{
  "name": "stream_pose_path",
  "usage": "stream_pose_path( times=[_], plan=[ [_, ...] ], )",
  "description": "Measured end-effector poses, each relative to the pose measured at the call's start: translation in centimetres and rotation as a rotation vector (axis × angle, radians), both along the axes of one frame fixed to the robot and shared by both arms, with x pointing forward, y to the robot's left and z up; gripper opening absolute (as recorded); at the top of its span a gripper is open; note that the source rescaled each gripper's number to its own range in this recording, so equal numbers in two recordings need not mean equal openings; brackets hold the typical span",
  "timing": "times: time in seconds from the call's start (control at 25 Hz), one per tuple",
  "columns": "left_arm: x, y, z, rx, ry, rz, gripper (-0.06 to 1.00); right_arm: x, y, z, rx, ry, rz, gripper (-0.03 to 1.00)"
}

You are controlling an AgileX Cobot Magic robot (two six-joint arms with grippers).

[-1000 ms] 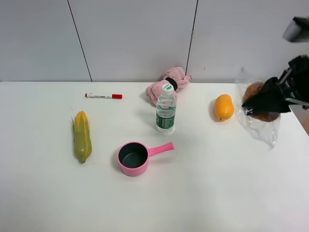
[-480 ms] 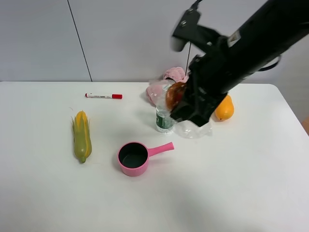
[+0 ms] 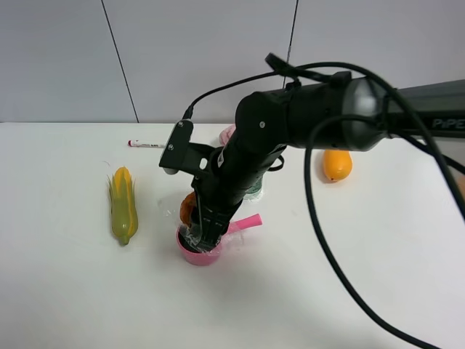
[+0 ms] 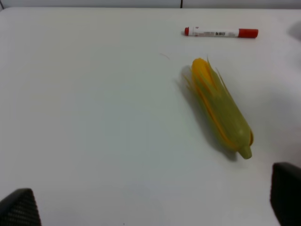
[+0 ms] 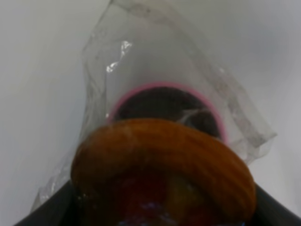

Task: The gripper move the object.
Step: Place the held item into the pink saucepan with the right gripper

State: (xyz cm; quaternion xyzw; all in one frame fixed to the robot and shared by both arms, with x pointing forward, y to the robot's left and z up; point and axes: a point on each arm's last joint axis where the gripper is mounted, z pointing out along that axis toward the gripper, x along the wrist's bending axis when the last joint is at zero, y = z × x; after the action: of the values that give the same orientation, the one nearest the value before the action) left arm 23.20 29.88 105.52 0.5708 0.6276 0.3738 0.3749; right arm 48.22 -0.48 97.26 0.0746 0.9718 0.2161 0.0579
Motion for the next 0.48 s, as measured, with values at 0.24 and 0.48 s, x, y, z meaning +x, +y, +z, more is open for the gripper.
stream_pose_path(
  times=[0.24, 0.48],
  plan=[
    [0.0, 0.0, 0.0, 0.0, 0.0, 0.0, 1.0, 0.0, 0.9, -1.9, -0.011, 0.003, 0.007, 0.0],
    [0.0, 0.0, 0.0, 0.0, 0.0, 0.0, 1.0, 0.5, 1.3, -2.2, 0.018, -0.037, -0.018, 0.0]
  ],
)
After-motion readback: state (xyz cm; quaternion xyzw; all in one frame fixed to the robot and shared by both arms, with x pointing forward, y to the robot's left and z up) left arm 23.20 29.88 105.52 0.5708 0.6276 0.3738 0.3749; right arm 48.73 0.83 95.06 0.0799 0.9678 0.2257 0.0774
